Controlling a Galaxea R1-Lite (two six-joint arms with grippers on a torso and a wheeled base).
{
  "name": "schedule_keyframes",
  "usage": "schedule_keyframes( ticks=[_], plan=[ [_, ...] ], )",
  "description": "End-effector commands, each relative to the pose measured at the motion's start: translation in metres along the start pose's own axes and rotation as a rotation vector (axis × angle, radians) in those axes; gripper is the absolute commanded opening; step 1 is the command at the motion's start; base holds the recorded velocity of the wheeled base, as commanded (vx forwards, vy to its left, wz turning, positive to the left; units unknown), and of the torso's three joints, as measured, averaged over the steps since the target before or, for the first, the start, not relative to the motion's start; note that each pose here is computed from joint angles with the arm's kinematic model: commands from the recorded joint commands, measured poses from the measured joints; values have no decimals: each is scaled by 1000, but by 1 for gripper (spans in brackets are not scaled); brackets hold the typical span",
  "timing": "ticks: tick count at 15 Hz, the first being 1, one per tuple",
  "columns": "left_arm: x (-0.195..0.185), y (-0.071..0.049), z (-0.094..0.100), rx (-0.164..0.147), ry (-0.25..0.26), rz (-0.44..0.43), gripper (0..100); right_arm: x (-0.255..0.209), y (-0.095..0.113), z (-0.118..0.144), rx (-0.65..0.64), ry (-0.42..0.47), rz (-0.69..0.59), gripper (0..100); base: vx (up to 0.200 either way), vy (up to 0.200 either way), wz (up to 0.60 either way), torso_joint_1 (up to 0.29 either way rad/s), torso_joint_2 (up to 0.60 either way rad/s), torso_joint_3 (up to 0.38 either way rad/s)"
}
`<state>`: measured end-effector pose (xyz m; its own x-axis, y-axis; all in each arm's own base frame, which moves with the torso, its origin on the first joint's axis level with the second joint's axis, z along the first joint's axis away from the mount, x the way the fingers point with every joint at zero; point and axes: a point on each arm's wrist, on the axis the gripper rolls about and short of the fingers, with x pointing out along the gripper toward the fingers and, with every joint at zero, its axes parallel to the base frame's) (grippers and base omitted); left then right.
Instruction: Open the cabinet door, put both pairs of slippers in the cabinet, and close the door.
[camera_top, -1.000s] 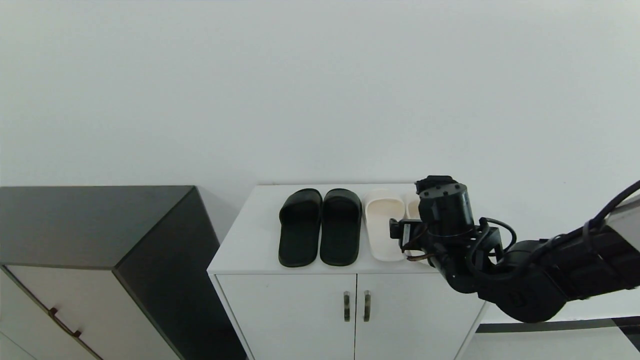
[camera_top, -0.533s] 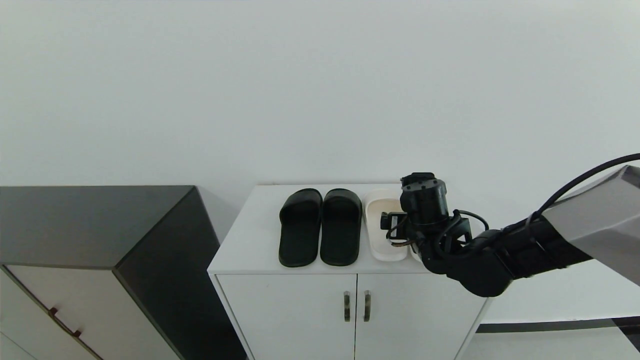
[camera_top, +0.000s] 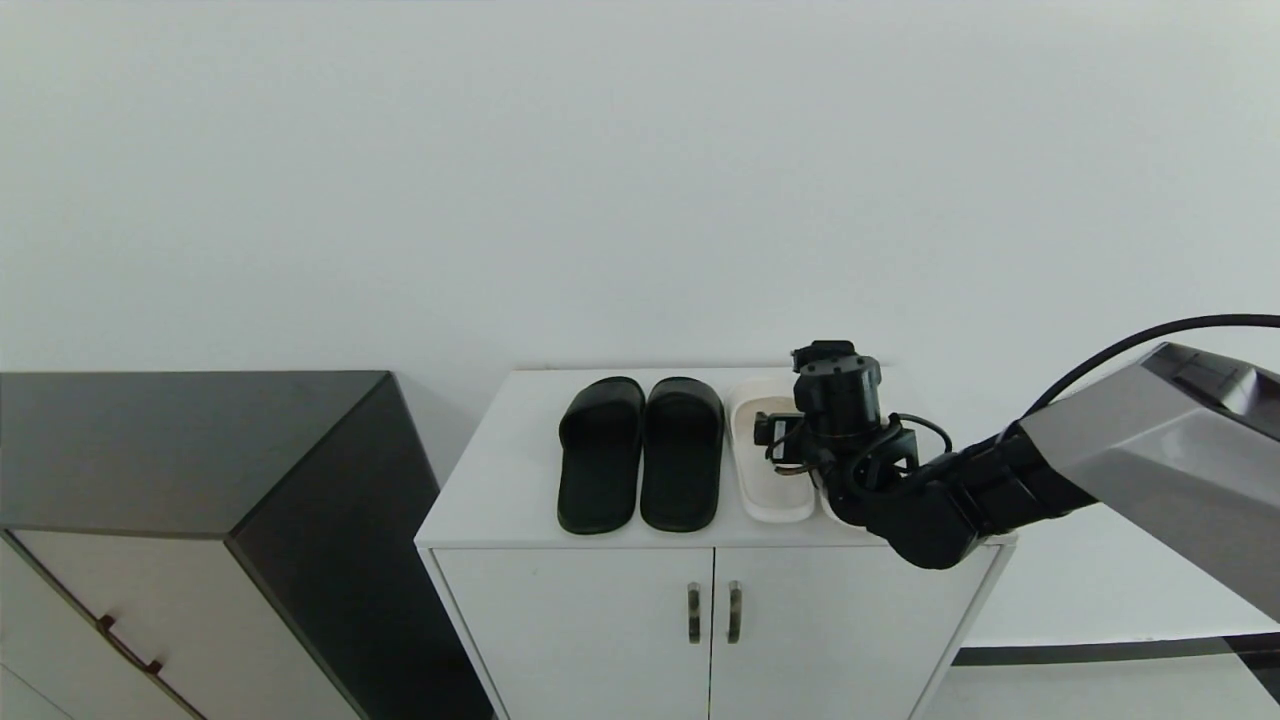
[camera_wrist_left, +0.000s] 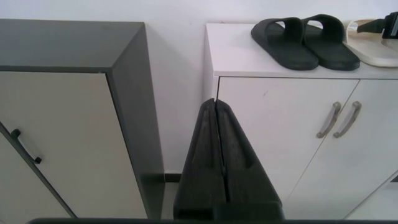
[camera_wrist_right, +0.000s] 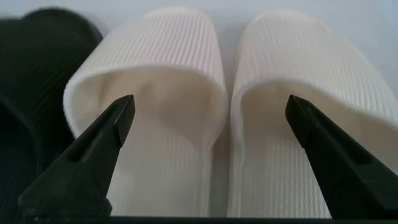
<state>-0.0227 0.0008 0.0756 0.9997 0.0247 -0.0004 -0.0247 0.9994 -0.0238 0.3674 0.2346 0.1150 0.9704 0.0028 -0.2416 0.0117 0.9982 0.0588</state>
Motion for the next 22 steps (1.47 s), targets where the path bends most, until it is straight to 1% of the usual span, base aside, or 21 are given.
schedule_keyframes(
  ticks=[1, 3, 7, 8, 12, 15, 17, 19, 22],
  plan=[
    [0, 0, 0, -1, 0, 0, 0, 11, -4, -4, -13, -18, -11, 100, 0, 0, 0, 0, 0, 0],
    [0, 0, 0, -1, 0, 0, 0, 18, -7, -6, -22, -35, -7, 100, 0, 0, 0, 0, 0, 0],
    [0, 0, 0, -1, 0, 0, 0, 24, -10, -8, -20, -34, -15, 100, 0, 0, 0, 0, 0, 0],
    [0, 0, 0, -1, 0, 0, 0, 24, -10, -8, -19, -35, -15, 0, 0, 0, 0, 0, 0, 0],
    [0, 0, 0, -2, 0, 3, 0, 20, -10, -3, -25, -44, -16, 0, 0, 0, 0, 0, 0, 0],
    [0, 0, 0, -2, 0, 3, 0, 3, -12, 11, -14, -64, -5, 0, 0, 0, 0, 0, 0, 0],
    [0, 0, 0, -2, -1, 4, 0, -15, -13, 19, -22, -70, 9, 0, 0, 0, 0, 0, 0, 0],
    [0, 0, 0, -2, -2, 4, 0, -46, -20, 32, -51, -82, 33, 0, 0, 0, 0, 0, 0, 0],
    [0, 0, 0, -2, -2, 4, 0, -99, -19, 49, -43, -113, 112, 0, 0, 0, 0, 0, 0, 0]
  ],
)
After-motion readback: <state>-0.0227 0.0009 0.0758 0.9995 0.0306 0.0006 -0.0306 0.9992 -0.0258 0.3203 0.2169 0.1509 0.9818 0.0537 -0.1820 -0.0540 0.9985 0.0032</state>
